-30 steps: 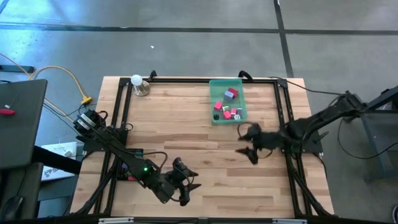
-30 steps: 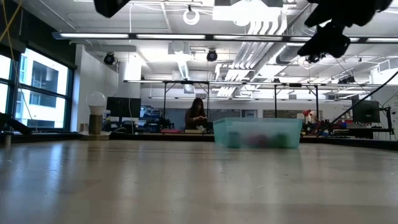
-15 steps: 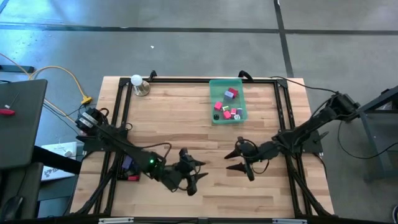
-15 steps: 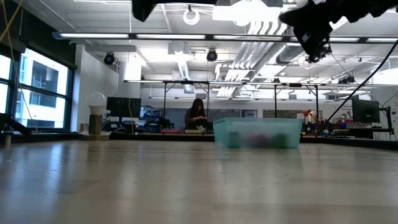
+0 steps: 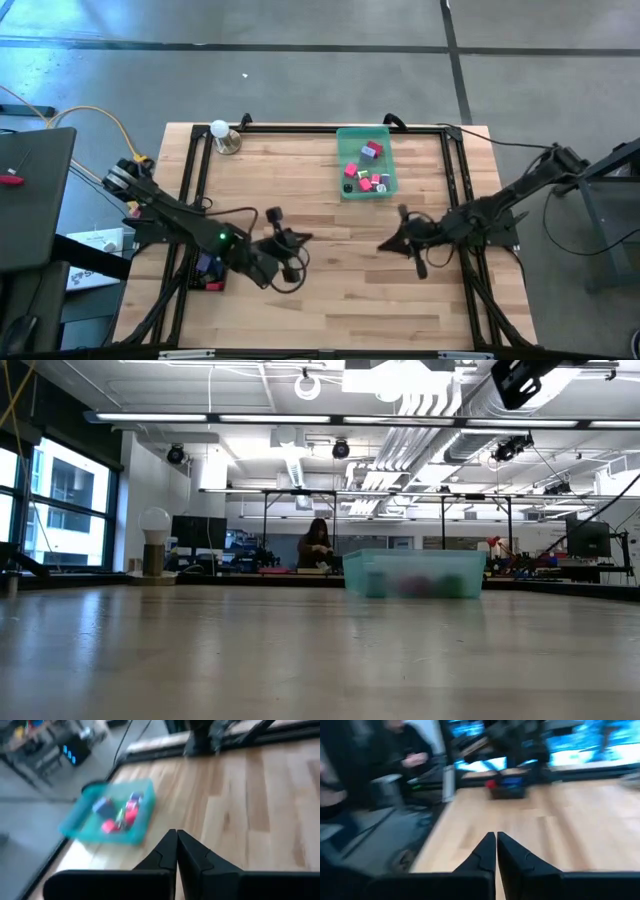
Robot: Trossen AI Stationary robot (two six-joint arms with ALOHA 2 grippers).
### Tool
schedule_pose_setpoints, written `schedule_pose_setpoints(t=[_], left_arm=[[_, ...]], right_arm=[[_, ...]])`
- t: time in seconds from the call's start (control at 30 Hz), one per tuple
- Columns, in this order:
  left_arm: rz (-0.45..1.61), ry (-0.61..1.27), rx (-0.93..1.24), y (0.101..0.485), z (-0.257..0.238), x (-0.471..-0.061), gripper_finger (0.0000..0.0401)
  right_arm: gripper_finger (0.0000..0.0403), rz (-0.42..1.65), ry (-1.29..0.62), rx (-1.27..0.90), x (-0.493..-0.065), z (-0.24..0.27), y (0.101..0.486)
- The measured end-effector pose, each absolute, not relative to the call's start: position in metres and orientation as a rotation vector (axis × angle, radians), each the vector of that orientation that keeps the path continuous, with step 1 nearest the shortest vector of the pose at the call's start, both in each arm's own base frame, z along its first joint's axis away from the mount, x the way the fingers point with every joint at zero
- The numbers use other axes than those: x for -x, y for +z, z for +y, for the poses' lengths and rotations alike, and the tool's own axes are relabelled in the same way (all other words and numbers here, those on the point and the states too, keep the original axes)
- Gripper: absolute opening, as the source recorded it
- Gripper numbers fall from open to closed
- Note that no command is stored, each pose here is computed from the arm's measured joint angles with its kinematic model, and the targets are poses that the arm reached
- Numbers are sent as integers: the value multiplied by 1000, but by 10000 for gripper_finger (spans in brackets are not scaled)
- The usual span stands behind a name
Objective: Pick & Place Office items
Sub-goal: Return to Home Position
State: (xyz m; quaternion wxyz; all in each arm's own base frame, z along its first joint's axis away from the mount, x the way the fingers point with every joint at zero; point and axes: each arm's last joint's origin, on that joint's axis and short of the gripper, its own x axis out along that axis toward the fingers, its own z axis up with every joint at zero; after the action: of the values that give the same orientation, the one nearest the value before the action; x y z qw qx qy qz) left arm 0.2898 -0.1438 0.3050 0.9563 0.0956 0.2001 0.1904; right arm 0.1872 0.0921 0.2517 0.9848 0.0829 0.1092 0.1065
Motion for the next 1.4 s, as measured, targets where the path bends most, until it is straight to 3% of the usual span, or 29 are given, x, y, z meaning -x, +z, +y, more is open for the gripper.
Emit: schedule_pose_setpoints(t=[0.1, 0.37, 0.53, 0.77, 1.1, 1.4], left_arm=[[461, 395, -131, 301, -141, -283, 1], [473, 317, -64, 306, -155, -264, 0], [550, 346, -74, 316, -144, -232, 0], [624, 553, -85, 322, -111, -192, 0], [715, 624, -144, 293, -90, -181, 0], [754, 579, -120, 291, -84, -169, 0]], right_arm=[[3, 219, 97, -136, -175, 82, 258], [2, 355, 55, -166, -152, 70, 252], [2, 424, 38, -116, -136, 61, 249], [2, 333, 155, -65, -118, 54, 251], [2, 59, 199, -34, -106, 44, 202], [2, 71, 171, -119, -104, 32, 162]])
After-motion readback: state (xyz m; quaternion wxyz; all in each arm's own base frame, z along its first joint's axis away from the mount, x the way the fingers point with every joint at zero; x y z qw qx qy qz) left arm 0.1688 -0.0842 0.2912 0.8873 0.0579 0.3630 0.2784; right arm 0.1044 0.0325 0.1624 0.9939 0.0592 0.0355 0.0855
